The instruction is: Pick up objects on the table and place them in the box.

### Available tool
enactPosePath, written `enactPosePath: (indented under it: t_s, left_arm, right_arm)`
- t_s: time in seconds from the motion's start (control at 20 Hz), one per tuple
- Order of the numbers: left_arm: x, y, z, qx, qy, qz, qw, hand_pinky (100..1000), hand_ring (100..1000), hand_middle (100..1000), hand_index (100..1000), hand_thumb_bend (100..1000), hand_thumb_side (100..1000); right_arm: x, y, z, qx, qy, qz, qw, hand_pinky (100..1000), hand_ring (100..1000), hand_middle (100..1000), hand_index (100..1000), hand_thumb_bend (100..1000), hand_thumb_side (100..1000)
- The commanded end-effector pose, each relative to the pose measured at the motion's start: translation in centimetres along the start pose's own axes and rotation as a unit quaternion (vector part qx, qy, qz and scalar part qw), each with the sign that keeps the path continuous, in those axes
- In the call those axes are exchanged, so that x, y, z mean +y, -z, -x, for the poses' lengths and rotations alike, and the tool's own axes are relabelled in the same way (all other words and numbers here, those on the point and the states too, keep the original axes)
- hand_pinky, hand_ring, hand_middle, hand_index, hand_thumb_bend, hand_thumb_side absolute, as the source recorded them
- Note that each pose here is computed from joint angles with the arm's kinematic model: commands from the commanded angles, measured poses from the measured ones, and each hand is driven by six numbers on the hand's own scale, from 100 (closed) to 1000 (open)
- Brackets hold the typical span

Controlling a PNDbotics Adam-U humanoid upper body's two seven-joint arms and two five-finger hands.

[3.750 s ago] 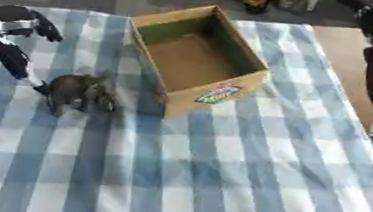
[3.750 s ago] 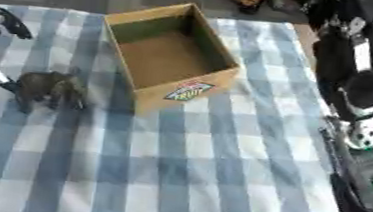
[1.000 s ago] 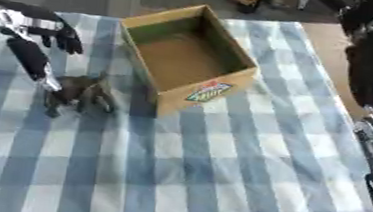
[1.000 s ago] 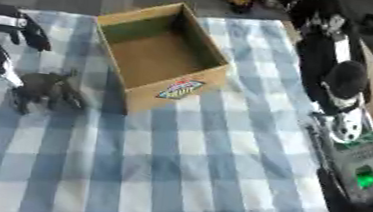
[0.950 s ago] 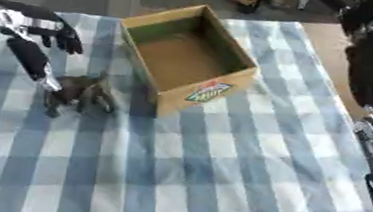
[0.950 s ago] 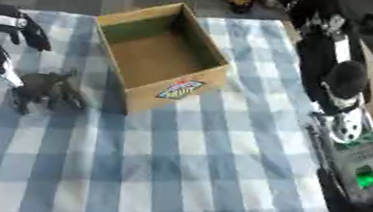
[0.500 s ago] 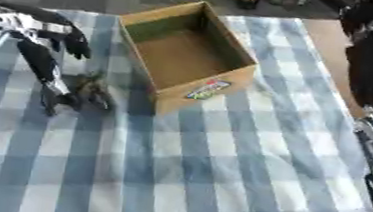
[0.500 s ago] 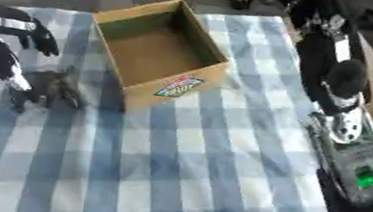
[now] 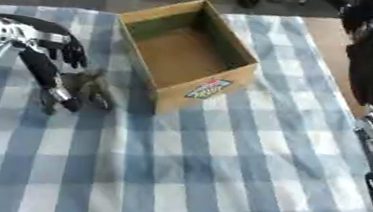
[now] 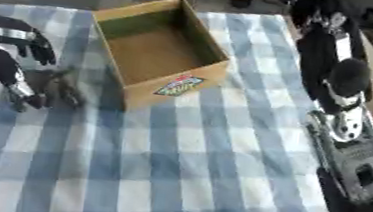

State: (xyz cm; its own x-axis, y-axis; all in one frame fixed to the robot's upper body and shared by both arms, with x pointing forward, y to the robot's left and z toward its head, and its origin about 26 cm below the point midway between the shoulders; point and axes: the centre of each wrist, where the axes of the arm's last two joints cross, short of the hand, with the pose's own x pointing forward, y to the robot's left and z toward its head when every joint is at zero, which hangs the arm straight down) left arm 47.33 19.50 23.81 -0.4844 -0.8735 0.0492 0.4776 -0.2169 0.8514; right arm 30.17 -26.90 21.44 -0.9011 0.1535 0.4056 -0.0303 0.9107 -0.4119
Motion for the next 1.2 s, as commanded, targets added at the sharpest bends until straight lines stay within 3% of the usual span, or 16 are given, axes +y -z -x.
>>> enactPosePath:
  t_s: [0.05, 0.55, 0.8, 1.2]
  left_arm:
    - [0.7, -0.6, 0.5, 0.013, 0.006, -0.014, 1.0, 762, 786, 668, 780, 794, 439]
    - [0.2, -0.2, 1.2, 0.029, 0.013, -0.014, 0.999, 752, 781, 670, 778, 698, 464]
    - [-0.1, 0.0, 1.5, 0.038, 0.015, -0.015, 0.999, 746, 779, 679, 788, 506, 435]
    - [-0.4, 0.2, 2.0, 0.045, 0.009, -0.025, 0.999, 711, 764, 673, 809, 473, 429]
  right_arm:
    - [-0.4, 0.6, -0.4, -0.014, -0.003, 0.0, 1.0, 912, 1000, 748, 960, 871, 1000]
    - [-0.4, 0.7, -0.4, -0.016, 0.001, 0.001, 1.0, 914, 1000, 744, 960, 873, 1000]
    - [-0.3, 0.7, -0.4, -0.016, 0.003, 0.002, 1.0, 915, 1000, 742, 961, 872, 1000]
    - [-0.4, 0.7, -0.4, -0.015, 0.004, 0.003, 1.0, 917, 1000, 740, 962, 874, 1000]
